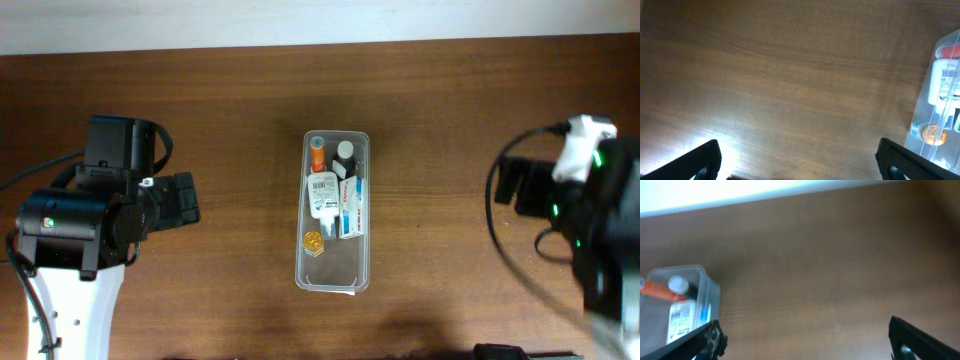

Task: Pack container

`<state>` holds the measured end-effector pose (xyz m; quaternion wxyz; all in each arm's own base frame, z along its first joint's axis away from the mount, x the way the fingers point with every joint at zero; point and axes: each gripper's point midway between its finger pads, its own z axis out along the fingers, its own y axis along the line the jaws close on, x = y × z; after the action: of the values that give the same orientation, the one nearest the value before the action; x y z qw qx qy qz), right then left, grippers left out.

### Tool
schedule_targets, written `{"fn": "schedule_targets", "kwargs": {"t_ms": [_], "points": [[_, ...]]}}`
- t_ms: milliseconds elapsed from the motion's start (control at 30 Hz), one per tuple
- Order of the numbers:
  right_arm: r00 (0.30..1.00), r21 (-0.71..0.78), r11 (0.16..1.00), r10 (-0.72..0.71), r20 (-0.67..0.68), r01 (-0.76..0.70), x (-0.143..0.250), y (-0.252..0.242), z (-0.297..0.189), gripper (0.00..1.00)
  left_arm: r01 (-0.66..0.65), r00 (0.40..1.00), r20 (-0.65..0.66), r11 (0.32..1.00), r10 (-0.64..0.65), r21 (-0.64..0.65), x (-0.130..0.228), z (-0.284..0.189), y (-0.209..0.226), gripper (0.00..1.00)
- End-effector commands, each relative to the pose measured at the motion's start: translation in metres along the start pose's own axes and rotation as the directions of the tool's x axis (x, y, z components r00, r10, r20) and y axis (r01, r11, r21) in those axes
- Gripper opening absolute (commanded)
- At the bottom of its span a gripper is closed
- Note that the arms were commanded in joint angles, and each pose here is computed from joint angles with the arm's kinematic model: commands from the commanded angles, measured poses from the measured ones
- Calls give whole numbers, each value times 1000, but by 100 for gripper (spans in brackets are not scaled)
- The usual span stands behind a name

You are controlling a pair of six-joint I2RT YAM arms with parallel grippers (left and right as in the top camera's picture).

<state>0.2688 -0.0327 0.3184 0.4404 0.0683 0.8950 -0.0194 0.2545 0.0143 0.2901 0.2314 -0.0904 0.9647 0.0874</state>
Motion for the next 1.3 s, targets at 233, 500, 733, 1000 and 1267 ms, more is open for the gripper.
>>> {"fn": "schedule_targets", "kwargs": {"t_ms": [233, 500, 733, 1000, 1267], "points": [[966, -11, 988, -150, 212, 156, 92, 3, -11, 98, -2, 1000, 23, 1000, 2, -11, -4, -5, 4, 99], [969, -53, 985, -152, 195, 165, 167, 8, 28, 98, -2, 1000, 23, 1000, 2, -11, -4, -5, 4, 99], [970, -113, 978, -151, 188, 174, 196, 17, 61, 98, -2, 1000, 23, 1000, 2, -11, -4, -5, 4, 100], [973, -125, 977, -150, 174, 173, 214, 18, 74, 98, -2, 1000, 23, 1000, 2, -11, -4, -5, 4, 99], [979, -130, 977, -151, 136, 168, 227, 18, 83, 98, -2, 1000, 23, 1000, 2, -11, -4, -5, 4, 100]]}}
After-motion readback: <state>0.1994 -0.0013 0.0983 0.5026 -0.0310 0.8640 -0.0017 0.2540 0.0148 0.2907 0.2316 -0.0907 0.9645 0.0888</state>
